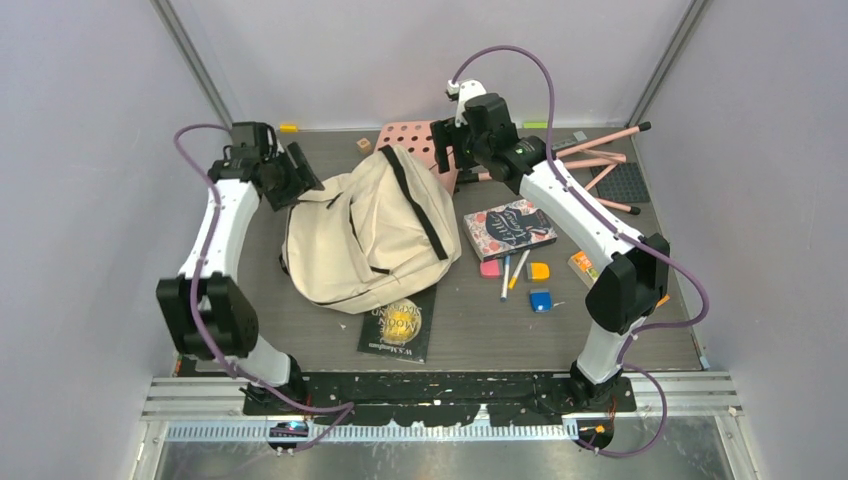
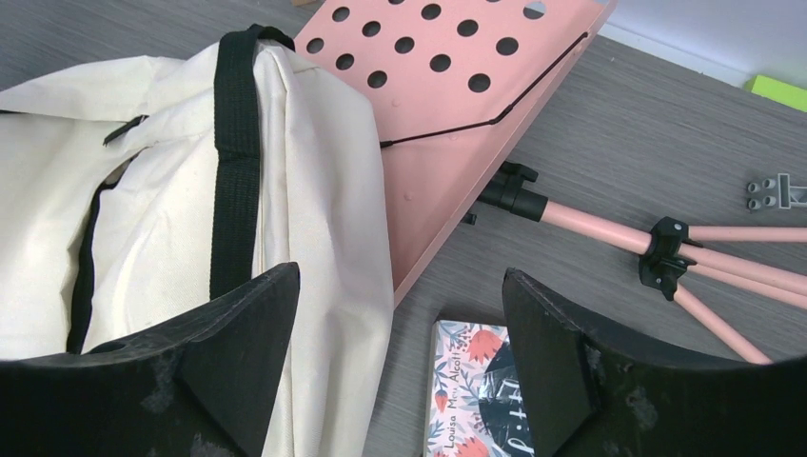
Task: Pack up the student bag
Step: Adjust the student bag at the center of the board.
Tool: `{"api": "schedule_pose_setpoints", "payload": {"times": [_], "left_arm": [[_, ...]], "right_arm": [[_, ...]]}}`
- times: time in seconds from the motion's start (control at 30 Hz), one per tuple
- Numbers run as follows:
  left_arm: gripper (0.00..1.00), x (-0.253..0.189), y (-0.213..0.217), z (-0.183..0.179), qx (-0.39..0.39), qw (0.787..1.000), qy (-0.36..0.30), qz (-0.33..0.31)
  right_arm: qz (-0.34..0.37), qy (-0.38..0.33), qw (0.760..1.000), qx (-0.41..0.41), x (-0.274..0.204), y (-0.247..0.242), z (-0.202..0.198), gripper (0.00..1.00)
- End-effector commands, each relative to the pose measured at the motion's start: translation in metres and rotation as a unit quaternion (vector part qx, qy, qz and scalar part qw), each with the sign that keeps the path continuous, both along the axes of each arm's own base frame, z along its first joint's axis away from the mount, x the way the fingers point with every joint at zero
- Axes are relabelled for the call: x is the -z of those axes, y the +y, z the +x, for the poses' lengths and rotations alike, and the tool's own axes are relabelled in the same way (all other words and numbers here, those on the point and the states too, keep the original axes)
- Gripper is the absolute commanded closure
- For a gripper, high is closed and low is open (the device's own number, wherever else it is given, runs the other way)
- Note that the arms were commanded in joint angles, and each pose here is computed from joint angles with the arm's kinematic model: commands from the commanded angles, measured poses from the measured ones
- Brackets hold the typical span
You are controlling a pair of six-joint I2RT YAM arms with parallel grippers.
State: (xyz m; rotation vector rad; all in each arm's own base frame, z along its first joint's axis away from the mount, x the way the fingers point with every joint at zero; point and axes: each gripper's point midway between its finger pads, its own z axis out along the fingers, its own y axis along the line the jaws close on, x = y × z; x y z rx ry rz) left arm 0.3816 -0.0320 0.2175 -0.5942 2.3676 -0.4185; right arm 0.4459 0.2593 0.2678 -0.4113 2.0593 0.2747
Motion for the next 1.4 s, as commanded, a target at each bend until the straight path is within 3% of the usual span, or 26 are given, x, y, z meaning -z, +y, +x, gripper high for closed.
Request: {"api": "schedule_pose_setpoints", "payload": {"times": [0.0,0.17,0.33,0.47,1.0,1.1,1.37], "left_arm": [[0.33,-0.005,-0.02,0.053,0.143,0.985,-0.077,0.054],[0.36,0.056,-0.03,0.079,0.243,0.959,-0.006,0.148],[0.48,0.093,-0.017,0.097,0.244,0.947,0.038,0.208],[0.5,0.101,-0.008,0.106,0.248,0.938,0.04,0.238],[0.65,0.127,-0.016,0.078,0.261,0.942,0.054,0.206],[0.74,0.13,-0.015,0.078,0.262,0.94,0.061,0.208],[0.7,0.129,-0.012,0.094,0.25,0.941,0.059,0.219]], "right_arm": [[0.019,-0.036,0.999,0.01,-0.029,-0.004,0.0,0.16],[0.026,-0.038,0.999,0.021,-0.032,-0.005,0.002,0.16],[0.029,-0.037,0.999,0.024,-0.031,-0.003,0.006,0.16],[0.03,-0.028,0.999,0.028,-0.025,-0.002,0.007,0.16],[0.029,-0.005,0.998,0.048,-0.008,-0.006,0.005,0.16],[0.03,-0.002,0.998,0.047,-0.007,-0.005,0.004,0.16],[0.027,-0.002,0.998,0.049,-0.006,-0.008,0.002,0.16]]}}
